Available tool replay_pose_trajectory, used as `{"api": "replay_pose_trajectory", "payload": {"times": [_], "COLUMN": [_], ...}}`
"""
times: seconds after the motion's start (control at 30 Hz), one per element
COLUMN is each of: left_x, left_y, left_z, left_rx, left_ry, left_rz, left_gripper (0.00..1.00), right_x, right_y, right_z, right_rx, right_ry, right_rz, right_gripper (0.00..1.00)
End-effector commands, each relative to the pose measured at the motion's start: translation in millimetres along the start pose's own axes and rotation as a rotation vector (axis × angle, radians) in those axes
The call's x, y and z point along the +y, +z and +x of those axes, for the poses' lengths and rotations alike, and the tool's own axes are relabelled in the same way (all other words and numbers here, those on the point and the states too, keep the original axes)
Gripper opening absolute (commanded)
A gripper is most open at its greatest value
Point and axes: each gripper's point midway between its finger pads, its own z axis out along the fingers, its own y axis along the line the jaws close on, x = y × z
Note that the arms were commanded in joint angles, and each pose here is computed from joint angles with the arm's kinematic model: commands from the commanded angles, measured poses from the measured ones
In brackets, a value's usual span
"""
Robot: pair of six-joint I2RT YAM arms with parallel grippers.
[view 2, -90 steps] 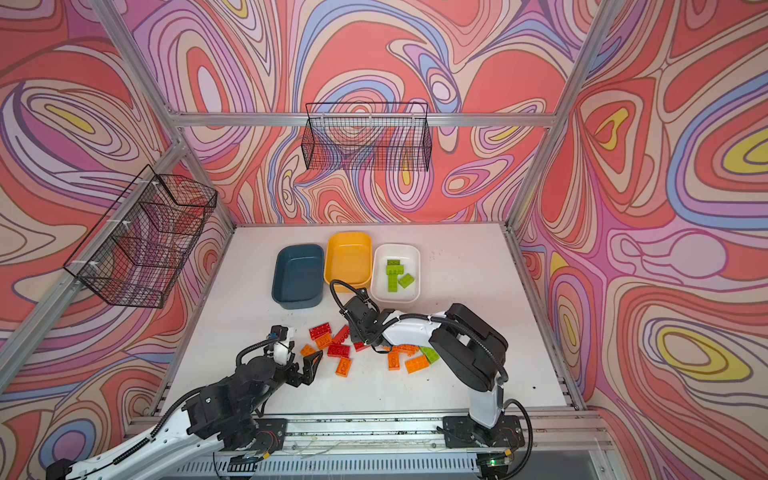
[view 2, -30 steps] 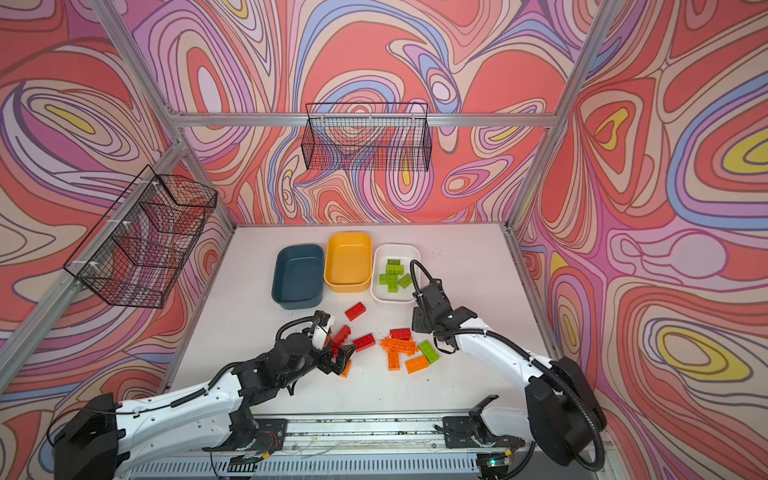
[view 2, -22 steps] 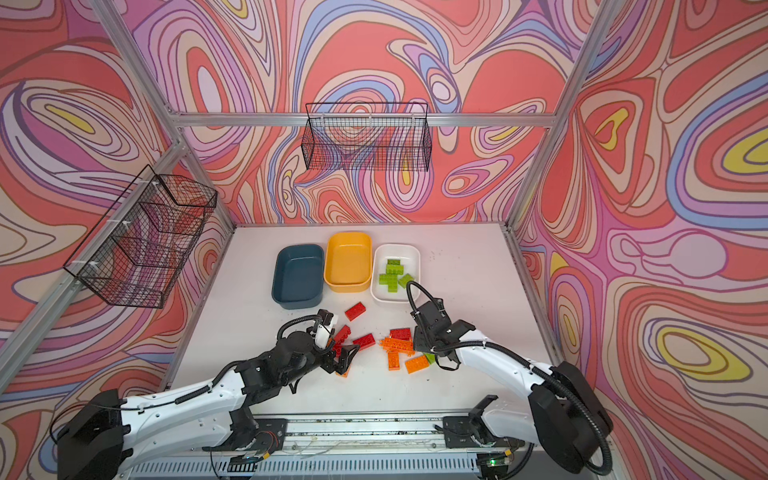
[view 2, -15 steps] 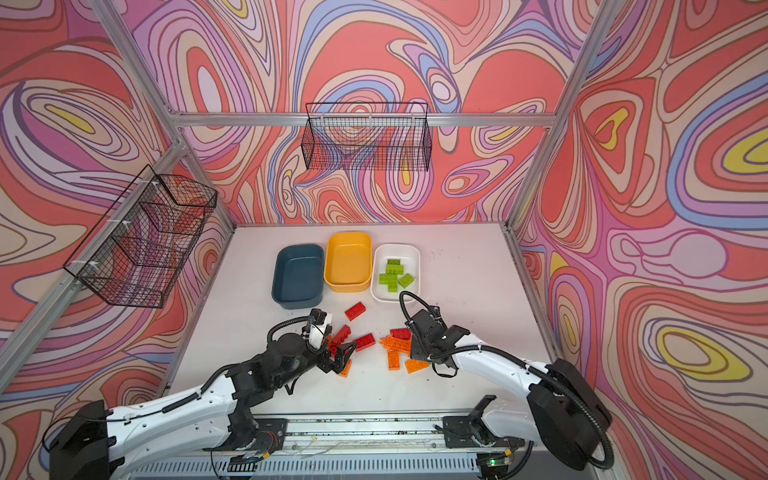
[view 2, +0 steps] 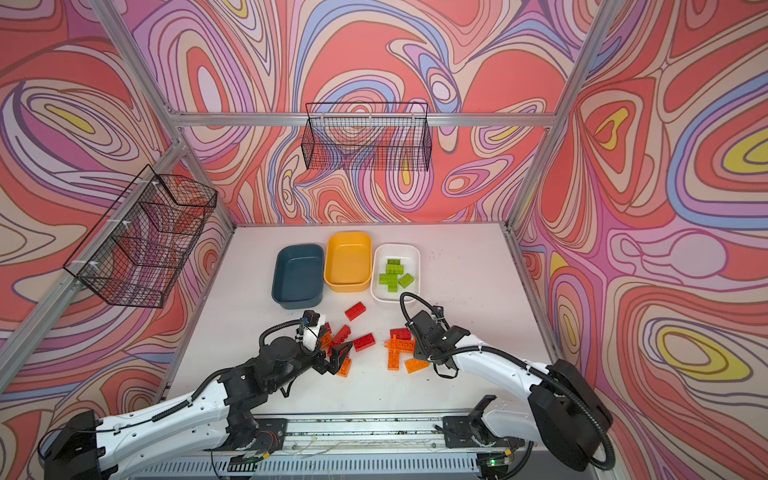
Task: Sort the legos into containers by color
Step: 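Lower the right gripper onto the lime-green brick beside the orange pieces, then drop the lime-green brick in the white bin while the left arm reaches out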
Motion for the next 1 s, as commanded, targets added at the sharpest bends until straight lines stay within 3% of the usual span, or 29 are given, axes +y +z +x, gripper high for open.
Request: {"api": "replay_pose_trajectory", "payload": {"times": [0.0,0.27,0.47,0.97], "left_x": [6,6,7,11], "left_y": [-2,-1,-3,-4], "left_z": [10,11,12,15], "left_rx": [0.018,0.02,0.017,0.014], "left_ry": [-0.003,-0.002,-0.001,0.01], "left_rz": [-0.023,-0.022,-0.022,-0.035], "left_gripper": [1.0,1.0,1.0,1.0], "right_x": [-15,-21,-24,-18], "right_y": [-10,-17,-12,6], "right_z": [1,1,6,14], "right_rx": [-0.011,-0.026,-0.006,0.032], "right_ry": [0.016,0.041,0.04,0.005], "right_rz": [0.055,0.058,0.077,0.077], "right_gripper": [0.65,0.65,0.59,0.62]}}
